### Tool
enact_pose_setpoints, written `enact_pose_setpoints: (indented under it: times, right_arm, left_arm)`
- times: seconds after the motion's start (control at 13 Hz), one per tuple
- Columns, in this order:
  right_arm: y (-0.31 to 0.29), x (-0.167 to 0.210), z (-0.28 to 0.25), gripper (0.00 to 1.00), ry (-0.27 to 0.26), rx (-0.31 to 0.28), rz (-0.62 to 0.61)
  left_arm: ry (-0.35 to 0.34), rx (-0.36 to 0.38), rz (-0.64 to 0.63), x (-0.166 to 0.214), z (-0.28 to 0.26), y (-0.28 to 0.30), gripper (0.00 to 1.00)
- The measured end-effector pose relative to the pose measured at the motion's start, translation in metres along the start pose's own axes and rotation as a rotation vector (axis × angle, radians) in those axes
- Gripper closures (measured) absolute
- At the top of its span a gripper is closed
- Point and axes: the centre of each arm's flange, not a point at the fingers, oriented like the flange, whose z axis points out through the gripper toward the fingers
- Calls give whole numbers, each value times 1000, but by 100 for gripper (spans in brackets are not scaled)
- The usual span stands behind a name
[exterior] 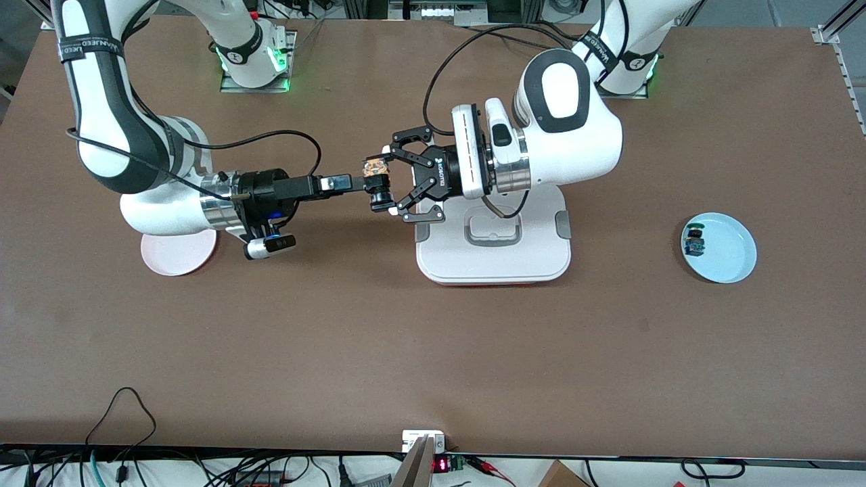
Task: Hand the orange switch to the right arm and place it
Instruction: 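Bring the open right gripper up to the switch held by the left gripper, then close the right gripper on the orange switch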
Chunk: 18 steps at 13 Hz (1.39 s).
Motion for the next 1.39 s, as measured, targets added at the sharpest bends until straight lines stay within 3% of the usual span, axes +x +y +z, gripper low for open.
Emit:
enact_pose_setpoints:
  times: [0.39,0.85,1.08,1.39]
  right_arm:
    - [-1,2,16,0,21,9,-2]
    - [1,-2,33,0,9,6,2]
    - [3,-1,33,8,10,5,4]
    - [13,6,30,7,17,2,20]
  left_arm:
    - [0,0,0,0,0,0,27]
    - [-25,24,35,-17,10,0,27]
    - [-28,28,38,-19,12,0,27]
    - [-29,30,39,-19,11,-1,27]
